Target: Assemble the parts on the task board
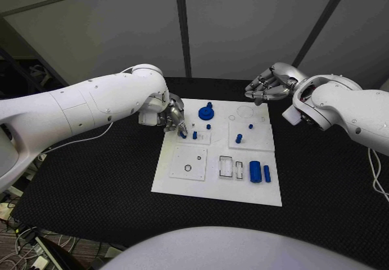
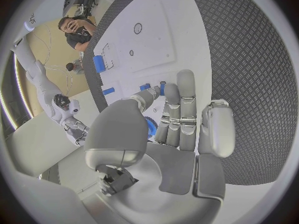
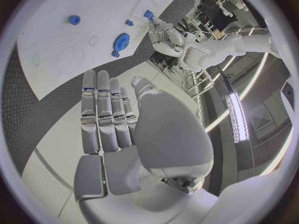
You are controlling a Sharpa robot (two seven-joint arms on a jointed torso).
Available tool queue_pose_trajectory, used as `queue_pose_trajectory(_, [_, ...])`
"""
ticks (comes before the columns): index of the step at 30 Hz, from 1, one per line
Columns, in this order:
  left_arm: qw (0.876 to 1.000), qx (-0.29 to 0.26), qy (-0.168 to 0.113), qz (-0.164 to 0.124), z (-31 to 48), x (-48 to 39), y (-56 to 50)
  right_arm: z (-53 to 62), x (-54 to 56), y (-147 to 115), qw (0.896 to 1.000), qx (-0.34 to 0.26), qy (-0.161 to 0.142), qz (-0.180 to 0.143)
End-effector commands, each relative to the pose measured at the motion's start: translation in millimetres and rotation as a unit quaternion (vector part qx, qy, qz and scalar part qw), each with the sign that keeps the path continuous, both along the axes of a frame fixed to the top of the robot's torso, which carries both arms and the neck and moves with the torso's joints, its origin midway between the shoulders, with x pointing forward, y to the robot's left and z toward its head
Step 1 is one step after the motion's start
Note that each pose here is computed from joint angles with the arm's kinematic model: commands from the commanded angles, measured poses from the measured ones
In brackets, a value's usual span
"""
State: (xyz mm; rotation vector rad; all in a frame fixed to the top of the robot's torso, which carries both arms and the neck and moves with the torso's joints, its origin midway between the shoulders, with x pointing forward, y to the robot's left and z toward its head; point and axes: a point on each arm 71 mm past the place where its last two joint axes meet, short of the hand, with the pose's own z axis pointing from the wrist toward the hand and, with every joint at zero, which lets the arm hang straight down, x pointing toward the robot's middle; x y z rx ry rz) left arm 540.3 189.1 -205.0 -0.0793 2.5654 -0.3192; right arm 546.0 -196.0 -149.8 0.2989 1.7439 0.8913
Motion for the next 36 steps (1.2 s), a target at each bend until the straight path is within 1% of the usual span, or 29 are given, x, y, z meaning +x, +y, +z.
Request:
queue_pose_trajectory(1, [1.0, 0.015, 0.0, -0.004, -0.1, -0.4, 2.2, 1.2, -0.1, 0.8, 1.0, 0.003, 0.0, 0.005])
queue_pose_trajectory(36, [1.0, 0.022, -0.006, -0.002, 0.2, -0.1, 5.0, 1.2, 0.0, -0.1, 1.0, 0.003, -0.001, 0.003])
